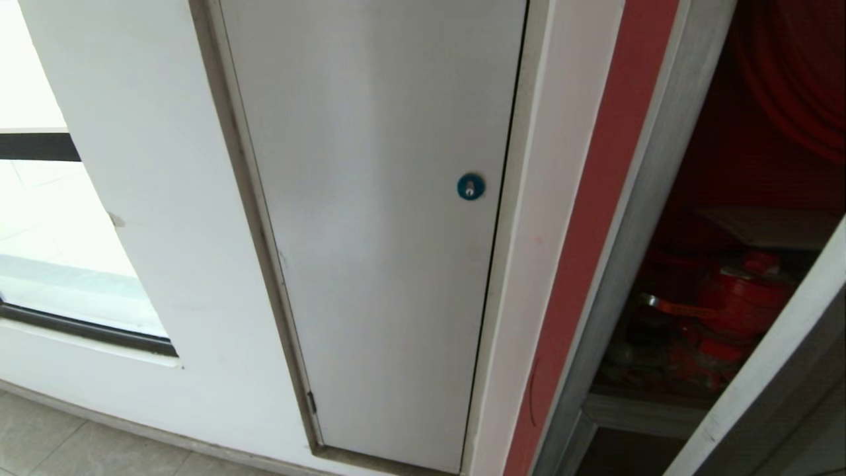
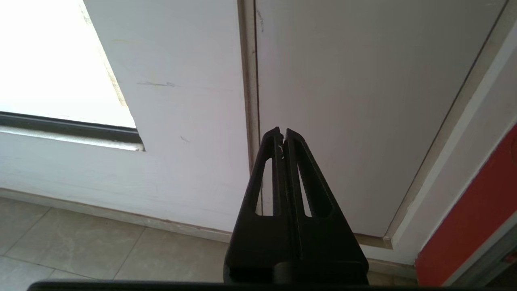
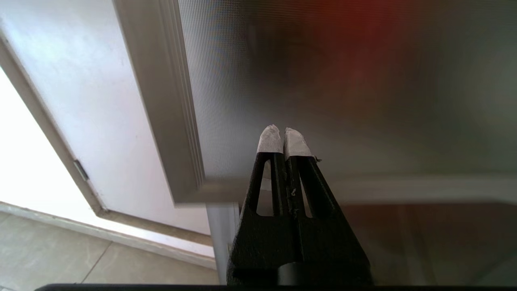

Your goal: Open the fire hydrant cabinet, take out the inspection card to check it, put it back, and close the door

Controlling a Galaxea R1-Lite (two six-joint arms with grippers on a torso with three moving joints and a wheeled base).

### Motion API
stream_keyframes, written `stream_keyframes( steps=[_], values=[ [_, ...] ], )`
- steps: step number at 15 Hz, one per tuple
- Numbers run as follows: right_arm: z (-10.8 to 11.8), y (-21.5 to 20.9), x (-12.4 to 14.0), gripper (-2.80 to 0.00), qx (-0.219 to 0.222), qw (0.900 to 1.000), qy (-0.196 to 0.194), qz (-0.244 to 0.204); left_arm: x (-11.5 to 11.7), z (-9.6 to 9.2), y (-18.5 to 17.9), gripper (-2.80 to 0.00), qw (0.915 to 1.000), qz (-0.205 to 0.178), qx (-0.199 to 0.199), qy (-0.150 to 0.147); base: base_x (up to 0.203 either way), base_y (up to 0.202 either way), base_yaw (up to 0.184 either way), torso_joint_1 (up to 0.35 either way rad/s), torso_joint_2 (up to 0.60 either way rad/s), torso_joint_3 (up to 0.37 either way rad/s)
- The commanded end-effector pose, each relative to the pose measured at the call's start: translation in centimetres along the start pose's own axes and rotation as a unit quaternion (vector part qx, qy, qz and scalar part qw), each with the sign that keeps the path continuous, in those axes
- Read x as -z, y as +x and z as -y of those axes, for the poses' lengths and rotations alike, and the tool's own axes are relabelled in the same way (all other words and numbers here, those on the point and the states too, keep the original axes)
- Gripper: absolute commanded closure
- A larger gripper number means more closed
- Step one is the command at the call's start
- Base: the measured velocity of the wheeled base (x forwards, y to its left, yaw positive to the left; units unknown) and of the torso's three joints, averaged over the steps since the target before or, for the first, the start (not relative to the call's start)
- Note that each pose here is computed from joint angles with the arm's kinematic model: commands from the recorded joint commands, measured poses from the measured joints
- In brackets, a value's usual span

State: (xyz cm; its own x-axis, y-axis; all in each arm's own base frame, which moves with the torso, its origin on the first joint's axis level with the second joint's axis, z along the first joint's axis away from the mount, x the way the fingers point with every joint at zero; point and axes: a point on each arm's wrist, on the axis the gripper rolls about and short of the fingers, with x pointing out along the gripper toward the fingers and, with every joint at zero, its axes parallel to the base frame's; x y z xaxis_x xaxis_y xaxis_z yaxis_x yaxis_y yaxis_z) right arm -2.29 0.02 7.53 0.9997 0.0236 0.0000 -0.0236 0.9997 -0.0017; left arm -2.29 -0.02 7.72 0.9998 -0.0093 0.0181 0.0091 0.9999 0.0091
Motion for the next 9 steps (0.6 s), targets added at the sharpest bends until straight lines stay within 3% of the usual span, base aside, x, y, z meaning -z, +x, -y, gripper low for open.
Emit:
stream_keyframes(
  steps=[1, 9],
  values=[
    [0.0, 0.0, -0.01, 0.0, 0.0, 1.0, 0.0, 0.001, 0.17, 0.0, 0.05, 0.0, 1.0, -0.004, 0.0, 0.0, 0.129, 0.0, -0.002, 0.007, 0.01, -0.002],
    [0.01, 0.0, -0.01, 0.0, 0.002, 1.0, 0.012, 0.001, 0.17, 0.0, 0.05, 0.0, 1.0, -0.004, 0.0, 0.0, 0.0, 0.0, 0.0, -0.004, 0.0, 0.0]
  ],
)
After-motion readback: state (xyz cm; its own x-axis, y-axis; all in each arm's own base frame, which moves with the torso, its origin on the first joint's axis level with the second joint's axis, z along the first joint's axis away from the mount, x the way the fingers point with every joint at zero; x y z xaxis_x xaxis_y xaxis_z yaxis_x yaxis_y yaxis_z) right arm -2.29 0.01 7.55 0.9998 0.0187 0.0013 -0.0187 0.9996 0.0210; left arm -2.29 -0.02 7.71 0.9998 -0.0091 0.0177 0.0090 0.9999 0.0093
